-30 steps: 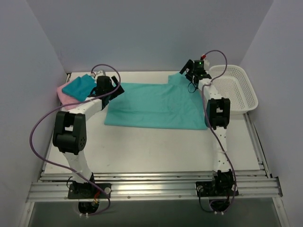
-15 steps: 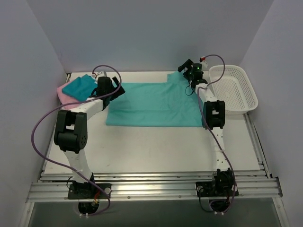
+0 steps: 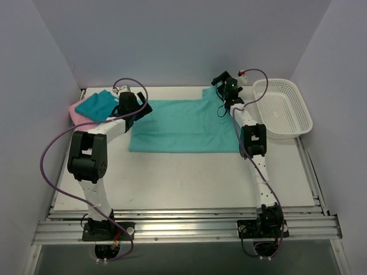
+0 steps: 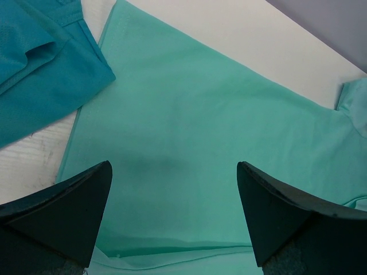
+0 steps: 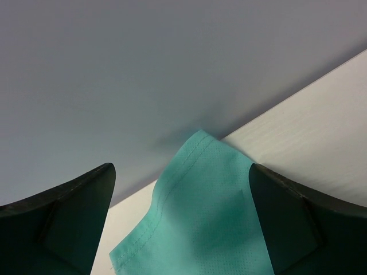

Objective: Fold and stack the t-shirts
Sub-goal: Grap the side of the flattened tshirt furthest away from the robot with both arms

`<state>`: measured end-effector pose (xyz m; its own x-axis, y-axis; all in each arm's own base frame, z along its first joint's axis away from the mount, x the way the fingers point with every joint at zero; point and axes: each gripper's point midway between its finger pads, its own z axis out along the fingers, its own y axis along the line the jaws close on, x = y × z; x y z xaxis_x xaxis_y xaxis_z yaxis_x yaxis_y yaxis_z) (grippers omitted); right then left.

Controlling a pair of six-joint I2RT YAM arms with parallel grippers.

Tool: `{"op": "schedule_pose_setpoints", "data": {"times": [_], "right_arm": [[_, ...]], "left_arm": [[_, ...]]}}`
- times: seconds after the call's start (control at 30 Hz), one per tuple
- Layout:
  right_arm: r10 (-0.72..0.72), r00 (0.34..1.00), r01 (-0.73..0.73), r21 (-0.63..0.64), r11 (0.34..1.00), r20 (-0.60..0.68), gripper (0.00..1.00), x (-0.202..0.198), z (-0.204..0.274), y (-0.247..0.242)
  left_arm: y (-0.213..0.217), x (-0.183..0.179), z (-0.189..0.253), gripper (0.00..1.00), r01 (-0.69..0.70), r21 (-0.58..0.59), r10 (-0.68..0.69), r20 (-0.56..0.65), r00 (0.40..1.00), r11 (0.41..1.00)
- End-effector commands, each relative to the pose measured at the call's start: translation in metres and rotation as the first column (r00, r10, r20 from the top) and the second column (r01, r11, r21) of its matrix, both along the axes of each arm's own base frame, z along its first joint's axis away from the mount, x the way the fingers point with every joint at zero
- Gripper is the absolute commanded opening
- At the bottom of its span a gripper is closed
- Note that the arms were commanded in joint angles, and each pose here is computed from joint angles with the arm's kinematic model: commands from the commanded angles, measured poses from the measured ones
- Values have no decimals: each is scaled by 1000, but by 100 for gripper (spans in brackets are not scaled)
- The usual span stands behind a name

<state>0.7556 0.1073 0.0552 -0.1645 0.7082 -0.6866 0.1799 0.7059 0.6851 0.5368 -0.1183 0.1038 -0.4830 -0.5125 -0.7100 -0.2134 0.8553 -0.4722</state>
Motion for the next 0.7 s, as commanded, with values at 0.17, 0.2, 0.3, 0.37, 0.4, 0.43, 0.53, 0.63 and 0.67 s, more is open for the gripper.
{"op": "schedule_pose_setpoints", "data": {"times": [0.17, 0.2, 0.3, 0.37, 0.4, 0.43, 0.53, 0.63, 0.67], "right_arm": [[-8, 1000, 8, -47, 999, 6, 84, -1, 12, 21], [0, 1000, -1, -49, 999, -13, 78, -4, 3, 24], [17, 999, -19, -61, 998, -42, 69, -10, -11, 32], [33, 998, -36, -63, 997, -55, 61, -12, -20, 37], [32, 997, -36, -63, 997, -67, 52, -13, -23, 37], [39, 997, -44, -63, 997, -73, 49, -14, -27, 40], [43, 995, -50, -76, 996, -90, 40, -17, -33, 42], [52, 993, -60, -79, 995, -103, 33, -18, -39, 42], [48, 994, -56, -77, 995, -103, 26, -18, -37, 41]], "left_arm": [[-4, 10, 24, 99, 21, -22, -19, 94, 995, 1000], [-5, 10, 21, 99, 23, -25, -20, 87, 996, 999], [-3, 6, 18, 99, 21, -27, -19, 84, 996, 999], [0, 3, 14, 99, 18, -28, -16, 80, 997, 999], [5, 3, 15, 99, 10, -30, -7, 82, 997, 999], [7, 2, 15, 99, 10, -33, -8, 81, 997, 999], [16, -1, 16, 99, 2, -42, 1, 86, 996, 999], [24, -5, 16, 99, -6, -50, 11, 91, 996, 999], [26, -5, 16, 99, -9, -54, 14, 95, 995, 999]]}}
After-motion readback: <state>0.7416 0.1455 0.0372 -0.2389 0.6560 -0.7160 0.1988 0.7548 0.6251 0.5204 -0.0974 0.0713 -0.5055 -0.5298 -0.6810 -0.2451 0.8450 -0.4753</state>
